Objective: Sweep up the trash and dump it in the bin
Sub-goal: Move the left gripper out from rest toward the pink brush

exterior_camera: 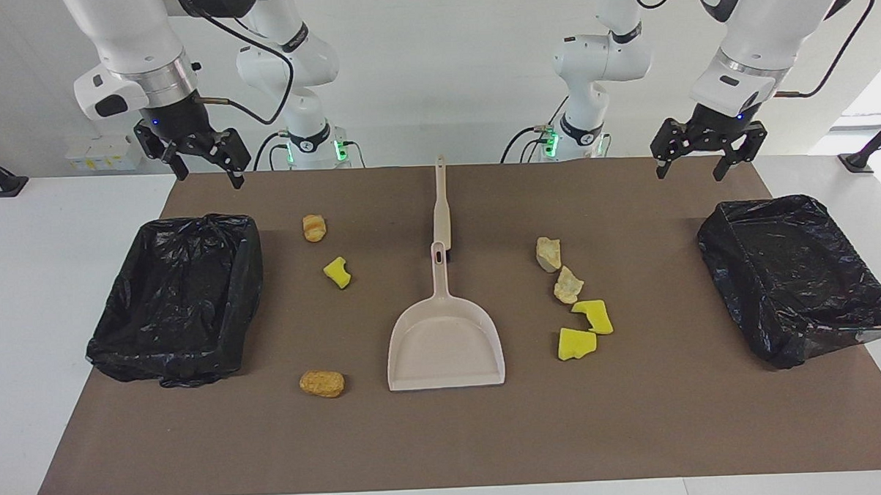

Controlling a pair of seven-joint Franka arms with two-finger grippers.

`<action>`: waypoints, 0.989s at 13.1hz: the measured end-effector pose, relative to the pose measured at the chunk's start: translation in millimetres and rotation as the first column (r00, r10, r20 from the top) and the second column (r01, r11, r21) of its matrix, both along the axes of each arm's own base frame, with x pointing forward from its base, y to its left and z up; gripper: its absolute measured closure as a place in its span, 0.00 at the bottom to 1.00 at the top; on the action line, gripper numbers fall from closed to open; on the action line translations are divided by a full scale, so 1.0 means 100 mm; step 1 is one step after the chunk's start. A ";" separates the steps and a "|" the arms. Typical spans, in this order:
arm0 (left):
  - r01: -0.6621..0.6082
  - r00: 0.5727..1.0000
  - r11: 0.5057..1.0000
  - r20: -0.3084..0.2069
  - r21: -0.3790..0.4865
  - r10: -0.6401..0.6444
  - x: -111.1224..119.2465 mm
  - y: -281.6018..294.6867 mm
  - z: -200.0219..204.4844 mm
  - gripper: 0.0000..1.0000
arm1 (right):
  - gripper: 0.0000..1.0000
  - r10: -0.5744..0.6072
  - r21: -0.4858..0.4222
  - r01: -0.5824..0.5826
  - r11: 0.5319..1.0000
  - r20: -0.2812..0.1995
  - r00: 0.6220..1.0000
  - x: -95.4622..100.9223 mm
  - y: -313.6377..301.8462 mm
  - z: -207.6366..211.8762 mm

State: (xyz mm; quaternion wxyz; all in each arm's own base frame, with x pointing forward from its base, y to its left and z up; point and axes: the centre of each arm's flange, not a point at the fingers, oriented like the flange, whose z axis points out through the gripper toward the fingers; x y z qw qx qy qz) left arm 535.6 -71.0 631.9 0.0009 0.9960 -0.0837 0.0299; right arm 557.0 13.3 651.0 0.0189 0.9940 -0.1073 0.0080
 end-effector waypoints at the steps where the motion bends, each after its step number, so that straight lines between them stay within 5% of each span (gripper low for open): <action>1: 0.000 1.000 1.000 -0.001 0.000 0.000 0.00 0.00 0.00 0.00 | 0.00 0.011 0.000 -0.011 1.000 -0.001 1.000 0.00 0.01 0.00; 9: 0.000 1.000 1.000 -0.031 -0.001 0.000 -0.03 0.00 -0.04 0.00 | 0.00 0.092 0.000 -0.092 0.996 -0.017 0.996 -0.01 -0.02 -0.01; 13: -0.013 0.997 0.995 -0.078 -0.098 0.005 -0.06 -0.06 -0.21 0.00 | 0.00 0.091 0.001 -0.091 0.996 -0.019 0.996 -0.01 -0.02 -0.02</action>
